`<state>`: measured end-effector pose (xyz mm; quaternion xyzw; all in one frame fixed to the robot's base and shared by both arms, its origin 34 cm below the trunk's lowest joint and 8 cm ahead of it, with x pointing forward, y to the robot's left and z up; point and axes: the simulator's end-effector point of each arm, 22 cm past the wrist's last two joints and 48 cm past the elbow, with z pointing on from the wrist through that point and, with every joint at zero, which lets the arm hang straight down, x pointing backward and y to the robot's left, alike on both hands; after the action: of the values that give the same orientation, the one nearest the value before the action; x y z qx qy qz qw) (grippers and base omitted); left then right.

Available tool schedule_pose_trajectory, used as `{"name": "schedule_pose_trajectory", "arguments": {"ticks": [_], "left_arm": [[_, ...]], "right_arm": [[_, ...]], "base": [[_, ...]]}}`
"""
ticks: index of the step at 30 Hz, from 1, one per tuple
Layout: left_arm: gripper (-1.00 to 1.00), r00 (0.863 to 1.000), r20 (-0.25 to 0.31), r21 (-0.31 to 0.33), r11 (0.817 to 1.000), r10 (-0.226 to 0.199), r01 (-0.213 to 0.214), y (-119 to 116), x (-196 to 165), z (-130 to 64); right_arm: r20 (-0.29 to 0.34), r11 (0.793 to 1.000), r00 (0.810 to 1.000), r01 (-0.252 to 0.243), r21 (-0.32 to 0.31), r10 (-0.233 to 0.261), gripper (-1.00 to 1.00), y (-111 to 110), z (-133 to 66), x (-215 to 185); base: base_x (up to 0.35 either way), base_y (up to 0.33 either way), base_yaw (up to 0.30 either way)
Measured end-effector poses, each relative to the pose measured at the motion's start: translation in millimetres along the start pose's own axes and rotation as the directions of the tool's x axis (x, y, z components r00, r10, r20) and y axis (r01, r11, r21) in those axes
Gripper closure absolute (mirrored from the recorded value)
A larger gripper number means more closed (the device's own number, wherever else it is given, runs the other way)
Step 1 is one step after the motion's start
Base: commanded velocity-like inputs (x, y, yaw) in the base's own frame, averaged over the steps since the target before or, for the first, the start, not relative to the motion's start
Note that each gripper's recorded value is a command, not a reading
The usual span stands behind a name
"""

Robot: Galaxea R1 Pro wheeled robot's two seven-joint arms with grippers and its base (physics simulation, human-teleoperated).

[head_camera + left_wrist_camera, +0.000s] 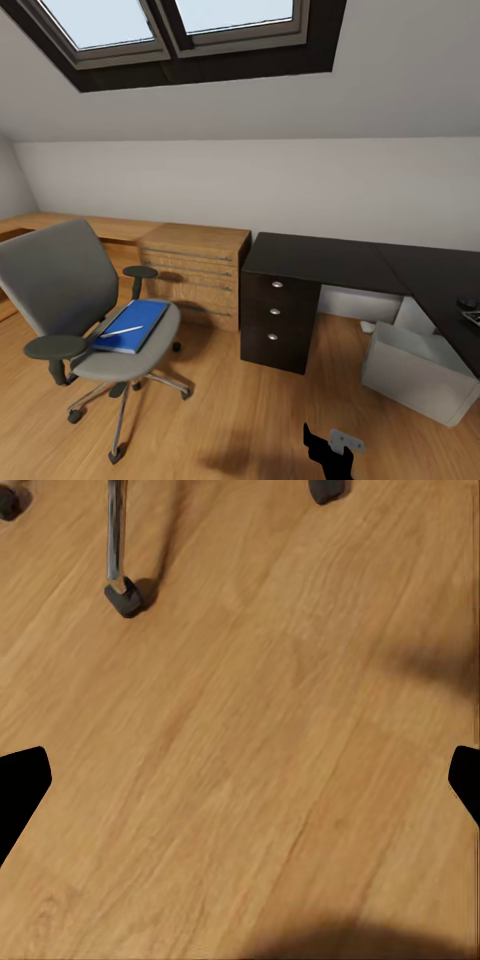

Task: In the bedroom, organize the workspace by keeping the computer under the desk, ensuring the monitor is on the desk, placing the keyboard on the desk next to the monitor, placing the mouse on the desk next to the keyboard, moving the folder from the swivel chair onto the desk next to the mouse, stacking the notebook on top of the folder with the pen on top of the notebook, and positioning the swivel chair next to the desk.

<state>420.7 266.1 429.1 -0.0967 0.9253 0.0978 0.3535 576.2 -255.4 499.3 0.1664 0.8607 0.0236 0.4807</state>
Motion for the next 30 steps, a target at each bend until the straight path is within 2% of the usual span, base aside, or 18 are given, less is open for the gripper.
{"name": "schedule_pose_trajectory", "arguments": {"ticks": [11, 23, 30], "left_arm": [[-1.0, 1.0, 0.009, 0.003, 1.0, -0.001, 0.0, -2, -3, -0.4], [-1.0, 1.0, 0.005, 0.007, 1.0, -0.004, 0.004, -4, -20, -16.6], [-1.0, 1.0, -0.001, 0.004, 1.0, -0.003, 0.003, -1, -27, -25.0]], "right_arm": [[0.006, 1.0, 1.0, 0.0, -0.002, 0.0, -1.0, 1, -0.6, -2], [0.006, 1.0, 1.0, -0.001, -0.003, 0.001, -1.0, 7, -10.9, -23], [0.004, 1.0, 1.0, 0.0, -0.002, 0.0, -1.0, 10, -16.5, -32]], "base": [[0.022, 0.0, -0.246], [0.0, 0.0, -0.291], [0.0, 0.0, -0.198]]}}
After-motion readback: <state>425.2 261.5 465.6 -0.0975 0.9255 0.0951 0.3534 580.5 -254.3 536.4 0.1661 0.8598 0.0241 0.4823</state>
